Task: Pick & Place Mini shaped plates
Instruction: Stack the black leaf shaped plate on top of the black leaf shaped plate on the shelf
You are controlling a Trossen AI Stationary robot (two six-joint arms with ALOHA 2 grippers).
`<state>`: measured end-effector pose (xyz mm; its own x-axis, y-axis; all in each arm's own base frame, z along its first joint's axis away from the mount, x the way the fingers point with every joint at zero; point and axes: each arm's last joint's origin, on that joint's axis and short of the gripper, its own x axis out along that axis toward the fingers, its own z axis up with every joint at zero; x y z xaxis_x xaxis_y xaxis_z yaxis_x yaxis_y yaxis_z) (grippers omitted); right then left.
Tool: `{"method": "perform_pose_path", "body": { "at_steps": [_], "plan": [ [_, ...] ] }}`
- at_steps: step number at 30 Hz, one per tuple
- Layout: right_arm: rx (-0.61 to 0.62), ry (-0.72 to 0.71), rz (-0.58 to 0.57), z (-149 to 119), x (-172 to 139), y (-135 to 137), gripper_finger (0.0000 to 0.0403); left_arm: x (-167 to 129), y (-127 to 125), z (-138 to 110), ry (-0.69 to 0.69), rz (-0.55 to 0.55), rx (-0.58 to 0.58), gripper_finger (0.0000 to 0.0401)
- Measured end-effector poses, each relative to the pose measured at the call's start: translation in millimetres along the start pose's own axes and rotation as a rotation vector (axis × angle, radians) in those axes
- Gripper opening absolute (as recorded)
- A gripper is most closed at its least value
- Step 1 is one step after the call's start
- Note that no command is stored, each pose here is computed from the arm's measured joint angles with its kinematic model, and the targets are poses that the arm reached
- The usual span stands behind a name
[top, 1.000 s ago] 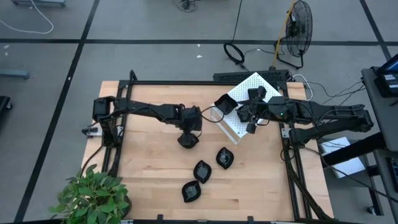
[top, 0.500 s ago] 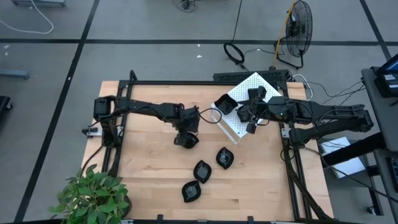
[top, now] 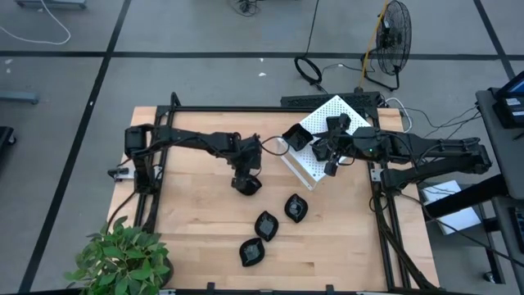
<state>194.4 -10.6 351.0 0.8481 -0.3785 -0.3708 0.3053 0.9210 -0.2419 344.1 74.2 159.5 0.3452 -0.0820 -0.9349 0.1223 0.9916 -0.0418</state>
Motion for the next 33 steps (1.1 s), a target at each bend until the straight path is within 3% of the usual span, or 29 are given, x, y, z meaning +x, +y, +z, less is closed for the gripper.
{"method": "perform_pose_path", "body": {
  "at_steps": [7,15,21,33],
  "plan": [
    [0.0,0.0,0.0,0,0,0,0.013,0,0,-1,0.004,-0.01,0.013,0.0041],
    [0.0,0.0,0.0,0,0,0,0.013,1,-2,-1,0.002,-0.035,0.015,0.004],
    [0.001,-0.001,0.0,0,0,0,0.013,2,-2,-1,0.011,-0.031,-0.063,0.0041],
    [0.001,0.0,0.0,0,0,0,0.013,12,-2,-6,0.067,-0.049,-0.028,0.0042]
  ]
}}
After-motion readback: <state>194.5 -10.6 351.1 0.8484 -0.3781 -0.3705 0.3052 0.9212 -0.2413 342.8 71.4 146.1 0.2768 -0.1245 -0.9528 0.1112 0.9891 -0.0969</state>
